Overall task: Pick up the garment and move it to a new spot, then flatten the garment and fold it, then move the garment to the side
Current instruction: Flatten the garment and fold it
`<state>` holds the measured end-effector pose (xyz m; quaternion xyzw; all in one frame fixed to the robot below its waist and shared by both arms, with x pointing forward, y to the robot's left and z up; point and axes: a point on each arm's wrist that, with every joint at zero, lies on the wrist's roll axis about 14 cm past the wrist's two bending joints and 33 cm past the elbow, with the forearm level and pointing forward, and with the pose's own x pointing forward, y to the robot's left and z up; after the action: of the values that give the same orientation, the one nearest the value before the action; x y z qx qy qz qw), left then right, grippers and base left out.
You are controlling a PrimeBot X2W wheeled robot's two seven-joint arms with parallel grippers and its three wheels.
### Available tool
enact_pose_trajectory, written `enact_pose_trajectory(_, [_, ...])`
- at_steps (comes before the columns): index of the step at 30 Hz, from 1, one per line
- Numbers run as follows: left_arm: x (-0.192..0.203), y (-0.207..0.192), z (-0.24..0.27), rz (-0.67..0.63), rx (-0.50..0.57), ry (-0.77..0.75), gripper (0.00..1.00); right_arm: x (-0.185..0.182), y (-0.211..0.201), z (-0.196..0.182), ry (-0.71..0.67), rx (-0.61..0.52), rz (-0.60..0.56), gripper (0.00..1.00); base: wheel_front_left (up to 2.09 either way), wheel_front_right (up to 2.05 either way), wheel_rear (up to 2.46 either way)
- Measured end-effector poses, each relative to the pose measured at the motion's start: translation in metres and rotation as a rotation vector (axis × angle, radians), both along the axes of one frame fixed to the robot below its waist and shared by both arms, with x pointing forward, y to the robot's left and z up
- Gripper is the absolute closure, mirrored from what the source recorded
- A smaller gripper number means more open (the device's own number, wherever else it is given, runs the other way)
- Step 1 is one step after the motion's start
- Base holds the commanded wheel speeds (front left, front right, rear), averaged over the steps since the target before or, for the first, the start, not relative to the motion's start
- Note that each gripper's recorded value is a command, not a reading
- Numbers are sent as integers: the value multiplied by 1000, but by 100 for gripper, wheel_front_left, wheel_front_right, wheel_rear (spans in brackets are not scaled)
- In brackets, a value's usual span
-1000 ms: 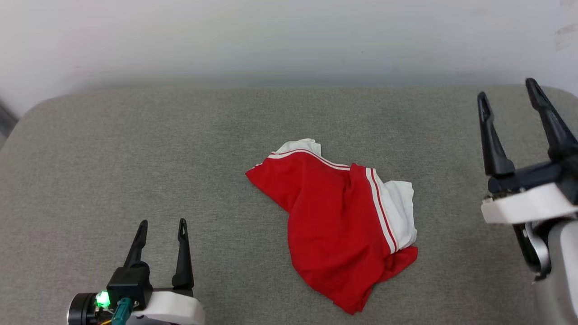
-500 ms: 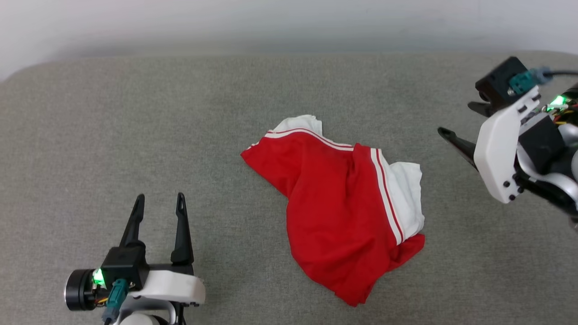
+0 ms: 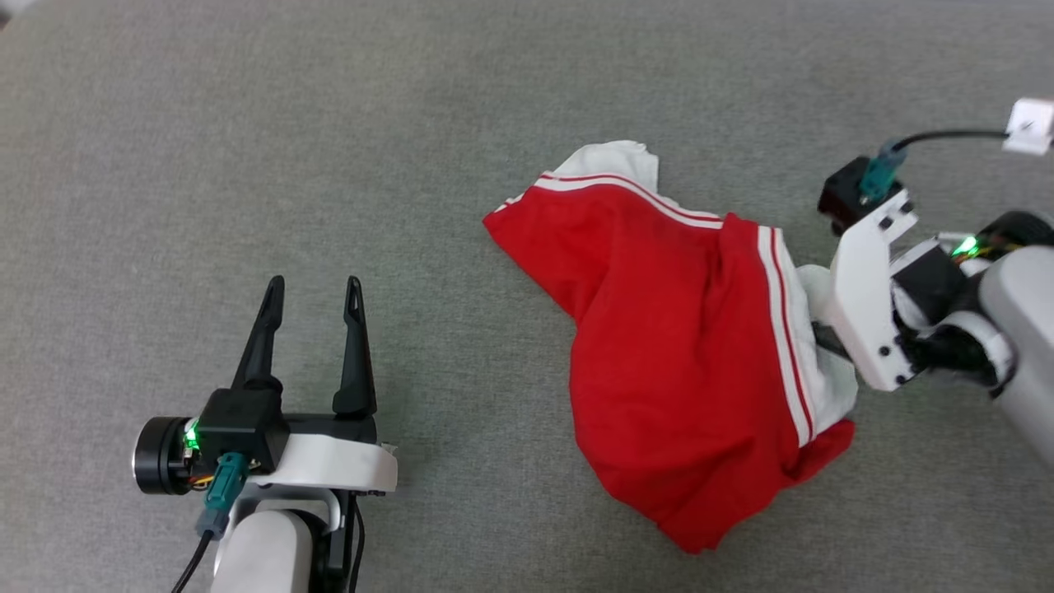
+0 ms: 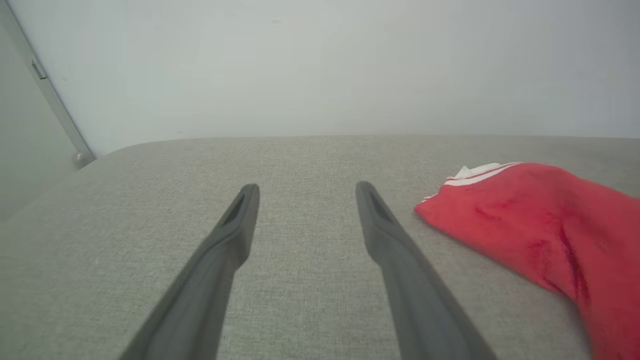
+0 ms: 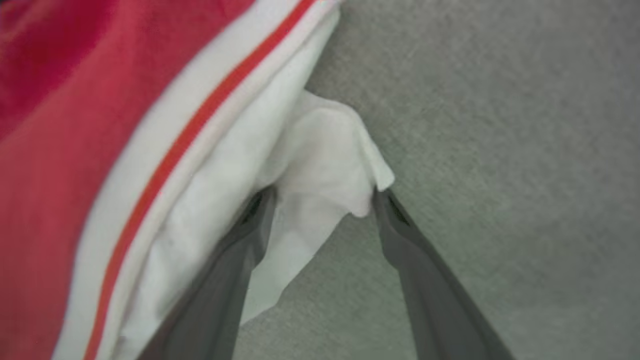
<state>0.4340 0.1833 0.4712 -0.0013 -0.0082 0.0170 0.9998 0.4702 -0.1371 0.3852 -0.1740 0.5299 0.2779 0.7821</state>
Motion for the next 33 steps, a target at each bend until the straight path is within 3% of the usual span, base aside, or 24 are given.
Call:
enact_pose_trajectory(6, [-1,8,-9,27,0,25,0,-7,14,-28,45,25,27,0,0,0,0])
enact_pose_trajectory(8, [0,8,-8,30,0,23,0,-7,15,-27,23,40,28,100,0,0,0])
enact_pose_trajectory(14, [-2,3,0,18,-5,3,0,-1,19,-2,-120,96,51,100,0,0,0])
enact_pose_trajectory(24, [-21,-5,19,5,-11,-36,0,12,-36,105,-503,162,14,100,0,0,0])
enact_pose_trajectory(28, [-23,-10,23,-8,-12,-47,0,-13,-82,105,-505,139,-84,100,0,0,0])
enact_pose_trajectory(33, [-23,-17,24,-29,-16,-50,0,-63,-137,63,-376,94,-262,100,0,0,0])
